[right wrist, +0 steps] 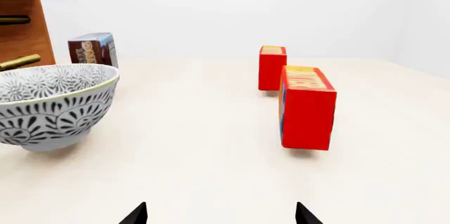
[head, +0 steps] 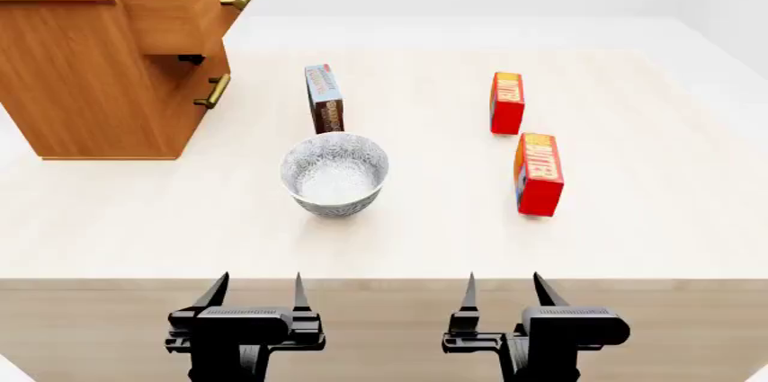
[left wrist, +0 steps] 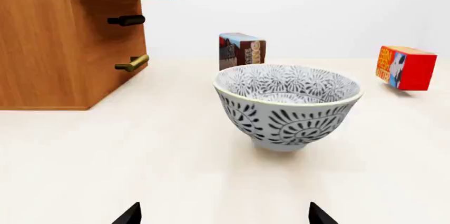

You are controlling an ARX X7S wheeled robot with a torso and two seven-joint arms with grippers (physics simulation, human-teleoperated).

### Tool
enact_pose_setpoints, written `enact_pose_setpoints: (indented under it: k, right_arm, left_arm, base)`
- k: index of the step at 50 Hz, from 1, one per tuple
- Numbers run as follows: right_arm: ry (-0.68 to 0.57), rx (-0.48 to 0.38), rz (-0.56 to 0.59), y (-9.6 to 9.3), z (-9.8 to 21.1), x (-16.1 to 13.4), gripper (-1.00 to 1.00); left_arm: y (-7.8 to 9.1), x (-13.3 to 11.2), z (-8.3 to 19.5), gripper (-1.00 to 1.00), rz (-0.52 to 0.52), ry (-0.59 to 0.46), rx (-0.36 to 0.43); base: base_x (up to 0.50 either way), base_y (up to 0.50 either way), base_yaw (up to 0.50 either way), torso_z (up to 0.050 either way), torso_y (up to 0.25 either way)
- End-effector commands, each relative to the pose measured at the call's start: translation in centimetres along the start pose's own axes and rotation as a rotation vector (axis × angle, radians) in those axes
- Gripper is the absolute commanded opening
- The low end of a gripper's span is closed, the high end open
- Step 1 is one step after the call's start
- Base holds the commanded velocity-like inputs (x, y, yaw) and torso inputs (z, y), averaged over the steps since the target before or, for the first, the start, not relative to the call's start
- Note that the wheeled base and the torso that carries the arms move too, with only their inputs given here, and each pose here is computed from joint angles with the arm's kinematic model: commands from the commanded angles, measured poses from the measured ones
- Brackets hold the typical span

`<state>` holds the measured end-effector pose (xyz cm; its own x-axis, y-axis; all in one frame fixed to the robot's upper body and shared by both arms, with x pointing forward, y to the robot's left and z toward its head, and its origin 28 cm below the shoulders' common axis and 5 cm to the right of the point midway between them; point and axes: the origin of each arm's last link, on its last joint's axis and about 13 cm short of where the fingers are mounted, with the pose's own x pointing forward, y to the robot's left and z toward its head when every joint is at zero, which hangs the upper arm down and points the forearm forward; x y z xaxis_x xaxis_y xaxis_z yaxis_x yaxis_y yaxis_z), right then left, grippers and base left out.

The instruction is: Put the butter at the front in the top drawer of the cabinet and close it.

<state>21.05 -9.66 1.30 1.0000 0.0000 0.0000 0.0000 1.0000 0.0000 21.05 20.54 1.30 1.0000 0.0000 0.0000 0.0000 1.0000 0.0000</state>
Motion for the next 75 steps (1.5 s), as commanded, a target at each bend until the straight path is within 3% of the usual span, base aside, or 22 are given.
enact_pose_setpoints:
  k: [1, 10, 19, 33, 55, 75]
  right_arm:
    - [-0.002, 0.001, -0.002, 0.0, 0.0, 0.0, 1.00]
    - [-0.010, 0.016, -0.012, 0.3, 0.3, 0.4, 1.00]
    - [-0.018, 0.022, -0.027, 0.1, 0.5, 0.2, 1.00]
    - [-0.032, -0.011, -0.019, -0.2, 1.2, -0.2, 1.00]
    - [-0.058, -0.088, -0.013, 1.1, 6.2, 1.7, 1.00]
    - [-0.167, -0.066, -0.012, 1.7, 9.2, 2.0, 1.00]
  left_arm:
    - [0.0, 0.0, 0.0, 1.00, -0.001, -0.003, 0.005]
    - [0.2, 0.1, 0.2, 1.00, -0.023, -0.039, -0.010]
    - [0.4, 0.3, 0.3, 1.00, -0.012, -0.041, -0.047]
    - [0.2, 0.2, 1.1, 1.00, -0.040, -0.051, -0.035]
    - [0.3, 1.4, 10.6, 1.00, -0.069, -0.131, 0.013]
    - [0.5, 1.6, 15.1, 1.00, -0.015, -0.163, 0.002]
  base:
    - [0.00, 0.00, 0.00, 0.000, 0.000]
    - [0.00, 0.00, 0.00, 0.004, 0.000]
    - [0.00, 0.00, 0.00, 0.050, 0.021]
    - [0.00, 0.00, 0.00, 0.050, 0.022]
    - [0.00, 0.00, 0.00, 0.050, 0.020]
    - [0.04, 0.03, 0.00, 0.010, 0.003]
